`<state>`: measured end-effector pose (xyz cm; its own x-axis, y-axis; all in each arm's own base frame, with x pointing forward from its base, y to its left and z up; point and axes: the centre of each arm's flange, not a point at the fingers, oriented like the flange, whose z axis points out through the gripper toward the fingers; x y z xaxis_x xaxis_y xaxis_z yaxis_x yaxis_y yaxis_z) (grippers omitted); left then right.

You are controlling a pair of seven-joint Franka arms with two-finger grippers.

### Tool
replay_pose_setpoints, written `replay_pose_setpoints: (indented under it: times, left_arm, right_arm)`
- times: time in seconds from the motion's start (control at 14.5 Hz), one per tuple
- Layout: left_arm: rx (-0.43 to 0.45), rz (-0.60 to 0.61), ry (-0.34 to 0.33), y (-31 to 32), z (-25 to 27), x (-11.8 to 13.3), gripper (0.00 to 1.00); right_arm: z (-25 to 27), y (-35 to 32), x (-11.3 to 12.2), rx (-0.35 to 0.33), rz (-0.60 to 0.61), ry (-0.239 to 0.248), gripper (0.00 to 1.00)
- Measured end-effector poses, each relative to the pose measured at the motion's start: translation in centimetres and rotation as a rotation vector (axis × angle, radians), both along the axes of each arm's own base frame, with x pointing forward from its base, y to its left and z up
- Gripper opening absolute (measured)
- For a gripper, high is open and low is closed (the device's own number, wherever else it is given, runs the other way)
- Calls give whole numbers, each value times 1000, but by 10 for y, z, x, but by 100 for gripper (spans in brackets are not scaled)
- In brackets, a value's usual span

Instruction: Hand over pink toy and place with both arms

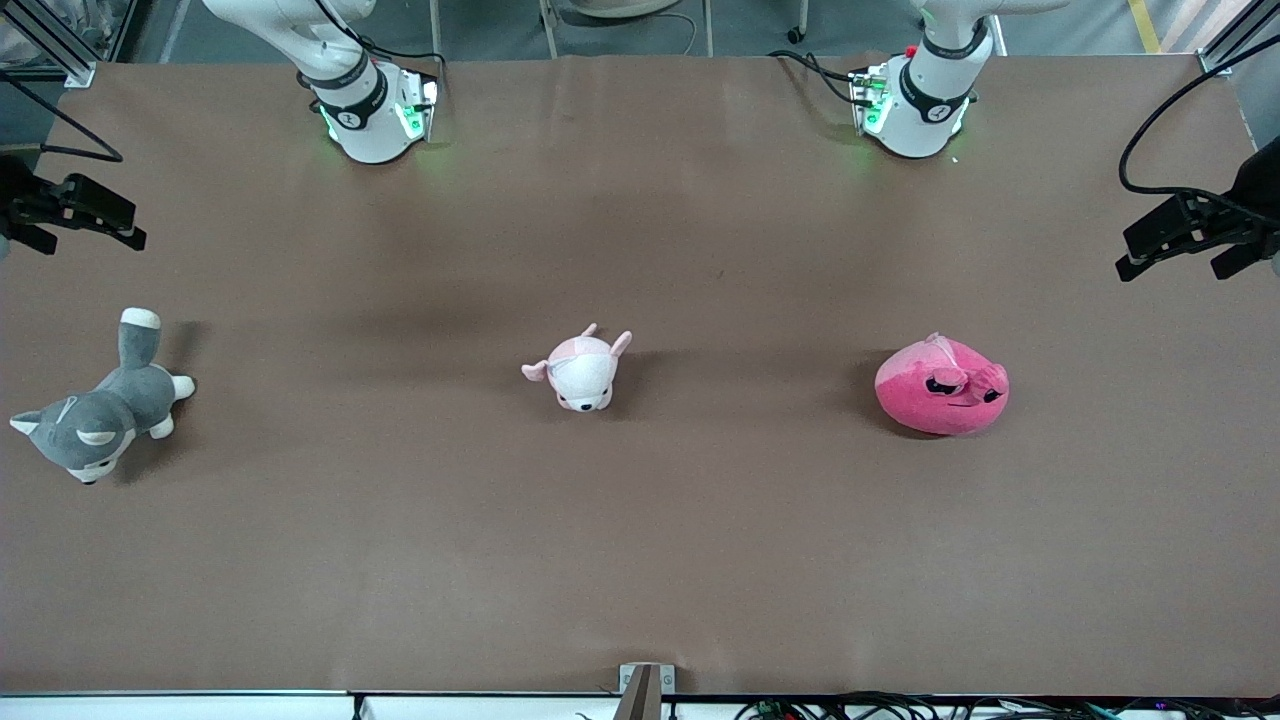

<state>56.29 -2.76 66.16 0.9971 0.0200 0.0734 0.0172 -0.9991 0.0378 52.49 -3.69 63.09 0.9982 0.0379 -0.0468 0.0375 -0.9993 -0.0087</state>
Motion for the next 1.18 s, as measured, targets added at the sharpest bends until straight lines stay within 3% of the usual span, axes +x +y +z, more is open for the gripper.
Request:
replay_pose_setpoints:
  times: [0.76,1.18]
  left_arm:
    - [0,5,4,3,-1,0,100]
    - [3,31,171,18,-72,14,100]
  right_arm:
    - [0,0,0,0,1,0,100]
    - [0,0,0,0,1,-1,100]
